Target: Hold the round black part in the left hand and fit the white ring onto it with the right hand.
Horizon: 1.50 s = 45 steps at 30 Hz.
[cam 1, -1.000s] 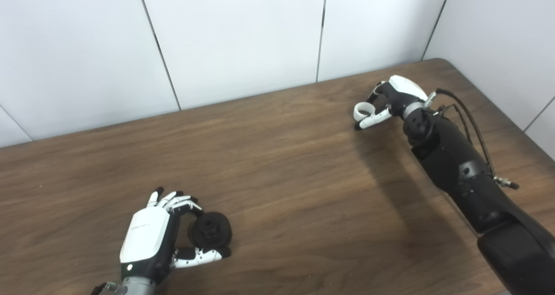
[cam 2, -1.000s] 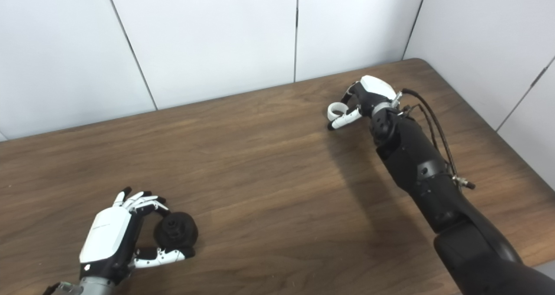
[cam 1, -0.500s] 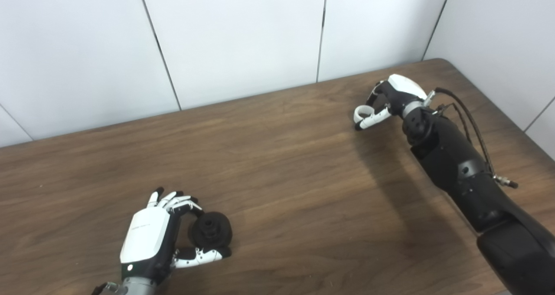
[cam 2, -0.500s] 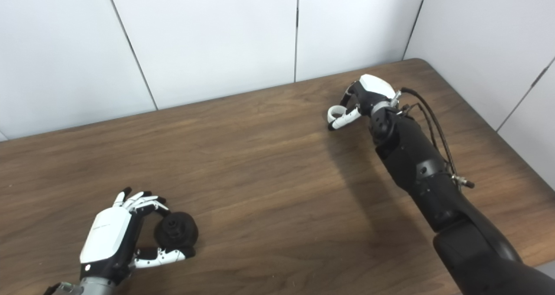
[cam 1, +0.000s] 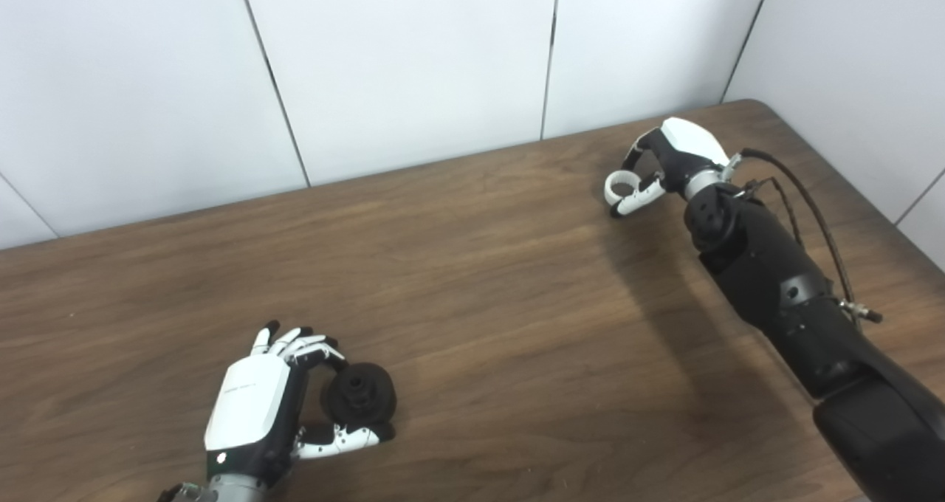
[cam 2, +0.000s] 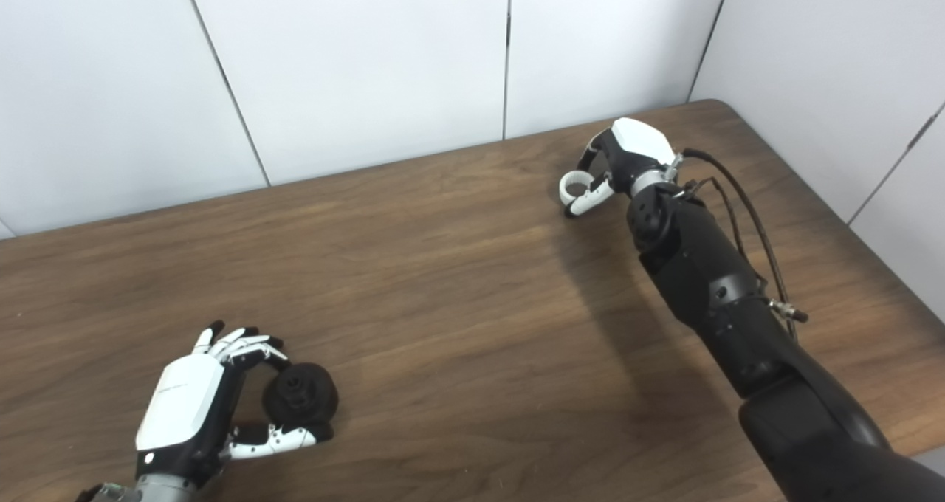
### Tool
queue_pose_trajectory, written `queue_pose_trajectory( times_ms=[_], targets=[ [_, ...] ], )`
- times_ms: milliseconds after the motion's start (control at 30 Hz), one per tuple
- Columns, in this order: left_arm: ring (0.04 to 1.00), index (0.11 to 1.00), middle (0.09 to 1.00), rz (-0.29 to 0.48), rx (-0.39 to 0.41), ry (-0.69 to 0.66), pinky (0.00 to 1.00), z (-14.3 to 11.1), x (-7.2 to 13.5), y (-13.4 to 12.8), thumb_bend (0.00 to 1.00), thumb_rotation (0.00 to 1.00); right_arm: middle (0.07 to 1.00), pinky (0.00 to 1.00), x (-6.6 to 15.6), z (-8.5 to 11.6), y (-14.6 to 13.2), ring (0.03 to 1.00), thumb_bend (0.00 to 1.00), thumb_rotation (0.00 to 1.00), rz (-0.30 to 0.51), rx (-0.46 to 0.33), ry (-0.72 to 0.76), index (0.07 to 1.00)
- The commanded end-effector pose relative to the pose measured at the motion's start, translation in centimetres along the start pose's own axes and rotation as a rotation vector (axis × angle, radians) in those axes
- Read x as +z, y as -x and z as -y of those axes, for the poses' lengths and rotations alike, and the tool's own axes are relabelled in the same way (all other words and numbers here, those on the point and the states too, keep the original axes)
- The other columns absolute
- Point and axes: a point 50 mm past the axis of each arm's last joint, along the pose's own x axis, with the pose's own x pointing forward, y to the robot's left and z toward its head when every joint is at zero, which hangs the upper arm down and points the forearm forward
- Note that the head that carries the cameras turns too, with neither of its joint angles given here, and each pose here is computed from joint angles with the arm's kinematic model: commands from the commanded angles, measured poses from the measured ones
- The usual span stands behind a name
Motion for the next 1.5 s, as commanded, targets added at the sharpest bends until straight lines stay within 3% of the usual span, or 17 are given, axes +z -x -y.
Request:
queue_pose_trajectory(
  times_ms=[0,133,400,633,1233,1467],
  targets=[
    [0.875,0.484,0.761,-0.003,-0.005,-0.021,1.0,0.0,0.0,0.0,0.52,0.05,0.854,1.0,0.6,3.1,-0.5,1.0,0.52,0.14,0.045,-0.093,0.03,0.485],
    [0.872,0.484,0.759,-0.007,-0.008,-0.021,1.0,0.0,0.2,0.1,0.52,0.05,0.859,1.0,1.0,3.2,0.0,1.0,0.52,0.14,0.067,-0.088,0.033,0.486],
    [0.878,0.484,0.764,-0.005,-0.012,-0.024,1.0,0.1,0.4,0.2,0.52,0.05,0.863,1.0,3.8,3.8,3.2,1.0,0.52,0.14,0.202,-0.07,0.01,0.485],
    [0.873,0.484,0.762,0.005,-0.006,-0.027,1.0,0.6,0.7,0.2,0.52,0.05,0.864,1.0,7.5,3.4,7.6,0.975,0.53,0.14,0.363,-0.035,0.011,0.485],
    [0.889,0.484,0.775,-0.009,-0.012,-0.025,1.0,1.6,2.4,-0.1,0.52,0.05,0.892,1.0,13.6,1.9,17.1,0.984,0.53,0.14,0.657,0.141,-0.023,0.482],
    [0.887,0.484,0.776,-0.013,-0.004,-0.024,1.0,1.8,2.9,-0.3,0.52,0.05,0.894,1.0,14.9,1.3,19.0,0.995,0.53,0.14,0.708,0.187,-0.024,0.482]
  ],
)
